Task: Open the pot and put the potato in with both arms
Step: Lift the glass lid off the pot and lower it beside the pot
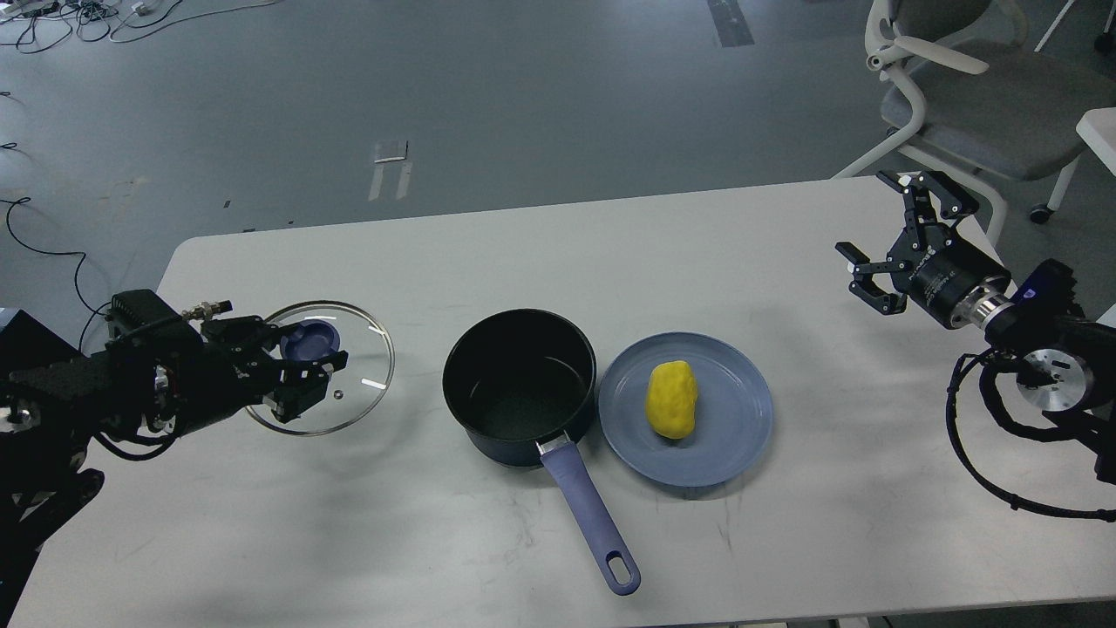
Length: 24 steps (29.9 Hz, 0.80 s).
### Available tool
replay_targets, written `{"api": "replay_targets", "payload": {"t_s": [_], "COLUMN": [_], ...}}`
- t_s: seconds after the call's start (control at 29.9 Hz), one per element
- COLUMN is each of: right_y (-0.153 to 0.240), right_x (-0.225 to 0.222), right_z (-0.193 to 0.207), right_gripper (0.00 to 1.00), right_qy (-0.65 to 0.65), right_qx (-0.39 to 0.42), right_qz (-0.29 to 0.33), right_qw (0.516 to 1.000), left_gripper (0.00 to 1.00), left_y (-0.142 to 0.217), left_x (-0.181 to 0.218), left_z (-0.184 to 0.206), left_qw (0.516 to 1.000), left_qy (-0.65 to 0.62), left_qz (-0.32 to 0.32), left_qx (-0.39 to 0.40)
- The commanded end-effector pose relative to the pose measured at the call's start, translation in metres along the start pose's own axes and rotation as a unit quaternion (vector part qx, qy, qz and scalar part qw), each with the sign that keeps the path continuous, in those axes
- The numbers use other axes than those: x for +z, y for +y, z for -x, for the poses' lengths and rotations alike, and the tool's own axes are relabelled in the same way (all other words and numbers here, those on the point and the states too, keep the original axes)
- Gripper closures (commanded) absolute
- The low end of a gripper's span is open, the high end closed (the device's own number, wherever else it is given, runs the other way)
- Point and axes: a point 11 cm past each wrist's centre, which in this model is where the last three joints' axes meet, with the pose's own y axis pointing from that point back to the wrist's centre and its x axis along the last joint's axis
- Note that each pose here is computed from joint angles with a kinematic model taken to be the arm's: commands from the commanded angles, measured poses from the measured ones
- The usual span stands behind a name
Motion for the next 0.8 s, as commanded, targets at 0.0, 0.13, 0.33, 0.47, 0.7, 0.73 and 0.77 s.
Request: {"api": "replay_targets", "payload": {"t_s": [0.0, 0.13, 0.33, 0.47, 0.7, 0.73, 0.77], "right_y": [0.000, 0.000, 0.001, 0.003, 0.003, 0.003, 0.003], "right_x": [0.001, 0.000, 0.001, 0.005, 0.005, 0.005, 0.005], "right_z": [0.000, 0.000, 0.000, -0.001, -0.001, -0.001, -0.001], "right_gripper": [0.00, 0.00, 0.00, 0.00, 0.00, 0.00, 0.00], "right_qy": [0.000, 0.000, -0.001, -0.002, -0.002, -0.002, -0.002], "right_qx": [0.000, 0.000, 0.001, 0.002, 0.002, 0.002, 0.002], "right_qz": [0.000, 0.000, 0.001, 0.004, 0.004, 0.004, 0.004], "right_qw": [1.000, 1.000, 1.000, 1.000, 1.000, 1.000, 1.000], "left_gripper": [0.68, 0.68, 0.66, 0.65, 0.30, 0.24, 0.21], "left_y": [0.003, -0.008, -0.012, -0.012, -0.016, -0.015, -0.016], "left_x": [-0.008, 0.001, 0.009, 0.008, 0.011, 0.011, 0.011], "left_z": [0.022, 0.040, 0.057, 0.060, 0.062, 0.062, 0.062], "left_qw": [1.000, 0.999, 0.999, 0.998, 0.998, 0.998, 0.998], "left_qy": [0.021, 0.038, 0.051, 0.053, 0.055, 0.055, 0.054], "left_qz": [-0.017, -0.013, -0.010, -0.011, -0.010, -0.011, -0.010], "left_qx": [-0.010, -0.009, -0.013, -0.014, -0.011, -0.009, -0.009]}}
